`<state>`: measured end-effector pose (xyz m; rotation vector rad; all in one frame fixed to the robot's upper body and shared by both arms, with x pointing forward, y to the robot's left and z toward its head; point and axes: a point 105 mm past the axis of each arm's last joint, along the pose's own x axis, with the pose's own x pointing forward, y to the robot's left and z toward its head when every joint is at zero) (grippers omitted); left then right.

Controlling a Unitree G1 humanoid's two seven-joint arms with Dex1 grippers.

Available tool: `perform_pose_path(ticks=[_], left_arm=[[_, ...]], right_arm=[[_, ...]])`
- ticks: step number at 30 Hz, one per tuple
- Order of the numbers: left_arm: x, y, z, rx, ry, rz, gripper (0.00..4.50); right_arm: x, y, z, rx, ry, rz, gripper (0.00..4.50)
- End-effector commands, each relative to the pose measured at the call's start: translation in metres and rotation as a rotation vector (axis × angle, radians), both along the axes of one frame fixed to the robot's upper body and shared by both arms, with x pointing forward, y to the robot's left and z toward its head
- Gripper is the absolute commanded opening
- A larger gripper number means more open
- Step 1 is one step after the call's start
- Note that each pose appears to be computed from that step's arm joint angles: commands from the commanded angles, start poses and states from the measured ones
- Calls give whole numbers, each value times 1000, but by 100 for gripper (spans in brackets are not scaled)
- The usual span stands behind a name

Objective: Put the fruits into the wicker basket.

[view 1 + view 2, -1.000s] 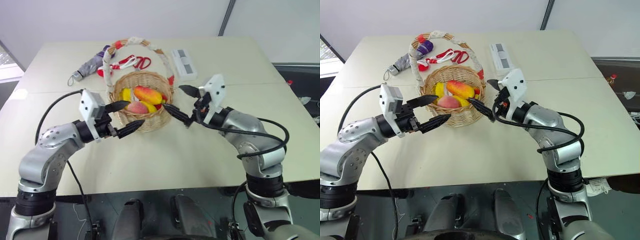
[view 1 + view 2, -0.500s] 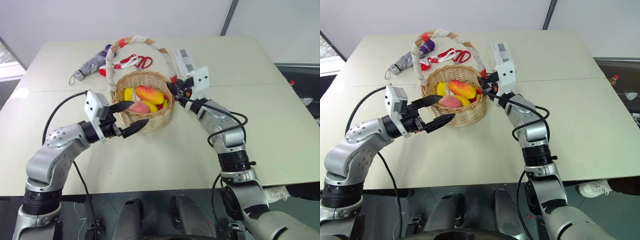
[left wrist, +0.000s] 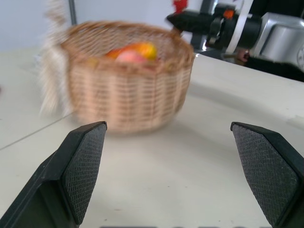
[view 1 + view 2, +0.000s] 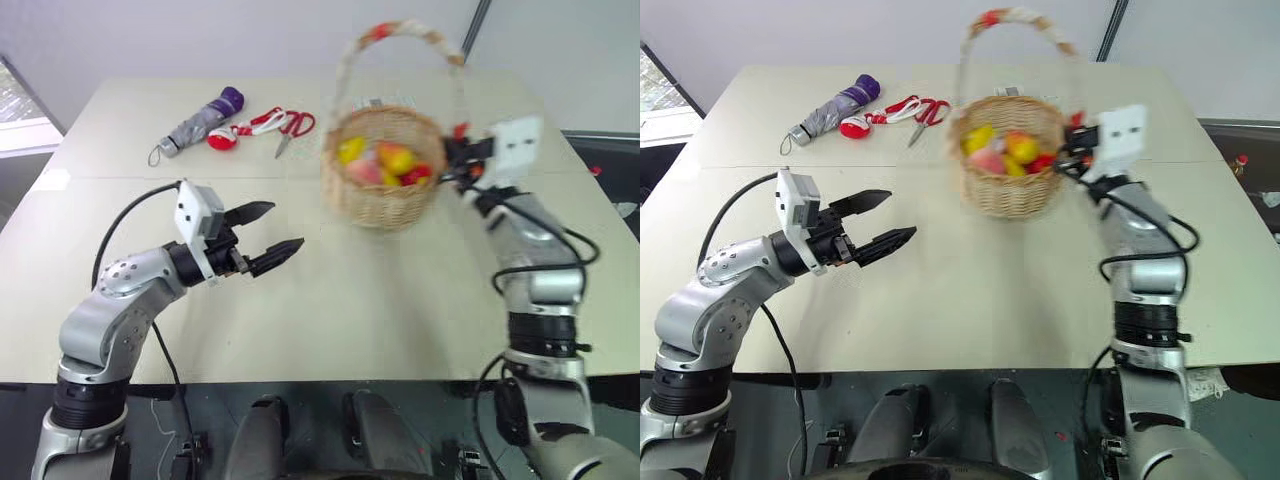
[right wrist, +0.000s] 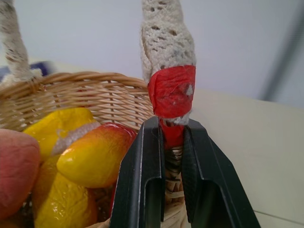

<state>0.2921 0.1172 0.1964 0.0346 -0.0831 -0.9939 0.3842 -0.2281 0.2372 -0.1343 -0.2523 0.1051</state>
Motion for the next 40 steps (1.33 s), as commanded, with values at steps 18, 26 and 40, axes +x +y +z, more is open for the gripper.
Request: perform_pose_path(ticks=[18,26,40], left_arm=[[17,7,7,7,-57,36,450],[28,65,-28,76,0,290,450],[18,96,-61,75,65,460,450]], right_arm=[[-47,-116,13,-62,-86,-401,328],[-77,-28,-44,-197,143,171,328],[-57,71,-88,-188,199,530,328]])
